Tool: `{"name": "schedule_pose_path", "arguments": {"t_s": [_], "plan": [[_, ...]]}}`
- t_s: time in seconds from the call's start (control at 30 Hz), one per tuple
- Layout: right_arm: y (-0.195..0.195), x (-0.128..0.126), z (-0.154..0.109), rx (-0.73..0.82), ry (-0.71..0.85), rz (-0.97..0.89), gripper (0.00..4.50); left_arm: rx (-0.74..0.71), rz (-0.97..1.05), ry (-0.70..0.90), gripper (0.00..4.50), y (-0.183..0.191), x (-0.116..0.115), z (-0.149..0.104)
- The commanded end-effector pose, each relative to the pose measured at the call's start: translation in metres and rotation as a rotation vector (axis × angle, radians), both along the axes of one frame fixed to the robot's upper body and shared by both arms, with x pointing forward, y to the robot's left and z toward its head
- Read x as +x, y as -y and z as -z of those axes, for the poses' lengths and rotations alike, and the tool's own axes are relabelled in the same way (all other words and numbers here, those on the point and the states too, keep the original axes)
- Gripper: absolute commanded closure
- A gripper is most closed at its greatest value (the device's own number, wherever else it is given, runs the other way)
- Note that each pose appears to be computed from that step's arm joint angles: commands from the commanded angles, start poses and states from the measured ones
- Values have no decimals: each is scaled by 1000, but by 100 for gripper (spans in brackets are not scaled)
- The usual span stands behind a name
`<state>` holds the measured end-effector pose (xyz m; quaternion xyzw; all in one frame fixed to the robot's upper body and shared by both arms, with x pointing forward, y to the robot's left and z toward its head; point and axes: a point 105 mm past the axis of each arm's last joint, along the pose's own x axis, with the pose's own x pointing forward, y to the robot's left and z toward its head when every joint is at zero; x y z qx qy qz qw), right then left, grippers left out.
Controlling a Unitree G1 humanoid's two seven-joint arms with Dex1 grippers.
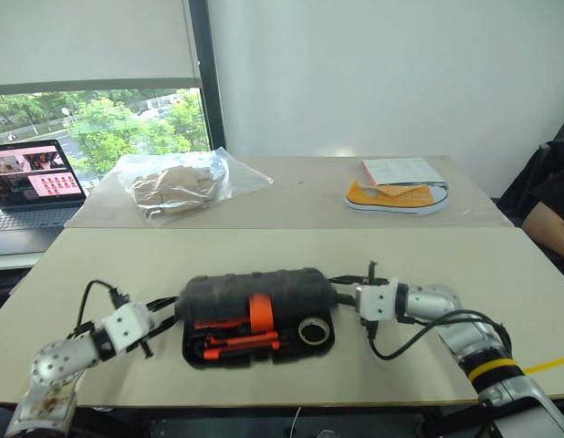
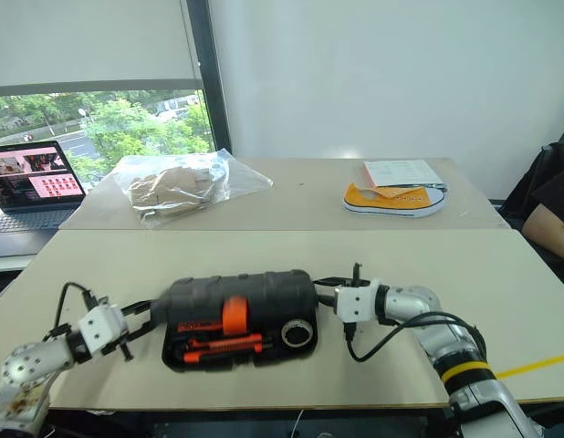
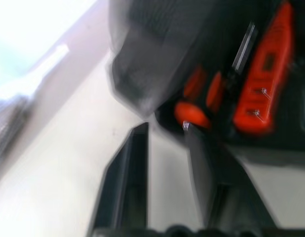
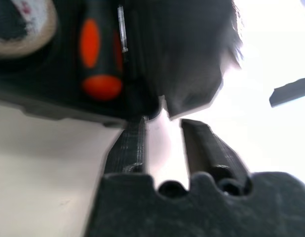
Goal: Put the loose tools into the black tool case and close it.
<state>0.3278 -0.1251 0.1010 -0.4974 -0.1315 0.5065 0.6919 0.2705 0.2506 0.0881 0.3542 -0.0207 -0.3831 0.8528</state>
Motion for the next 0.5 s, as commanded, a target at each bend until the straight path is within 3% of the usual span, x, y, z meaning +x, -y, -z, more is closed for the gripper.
{"name": "schedule_pose_path", "arguments": {"t_s": [0.03,0.17,0.27,0.37,0.5], "plan": [[1,-8,1,-13,10,-40,129,-8,6,11,132,-1,-2,-4],[13,-11,0,11,-50,-8,6,-75,-68,-9,0,-16,4,-12],[33,-26,-1,66,-179,34,60,-88,-113,-43,0,-26,17,-19],[39,-45,-1,122,-297,64,162,-145,-148,-52,76,-25,36,-31],[34,-75,13,101,-451,67,299,-157,-136,-64,227,-14,58,-40]]}}
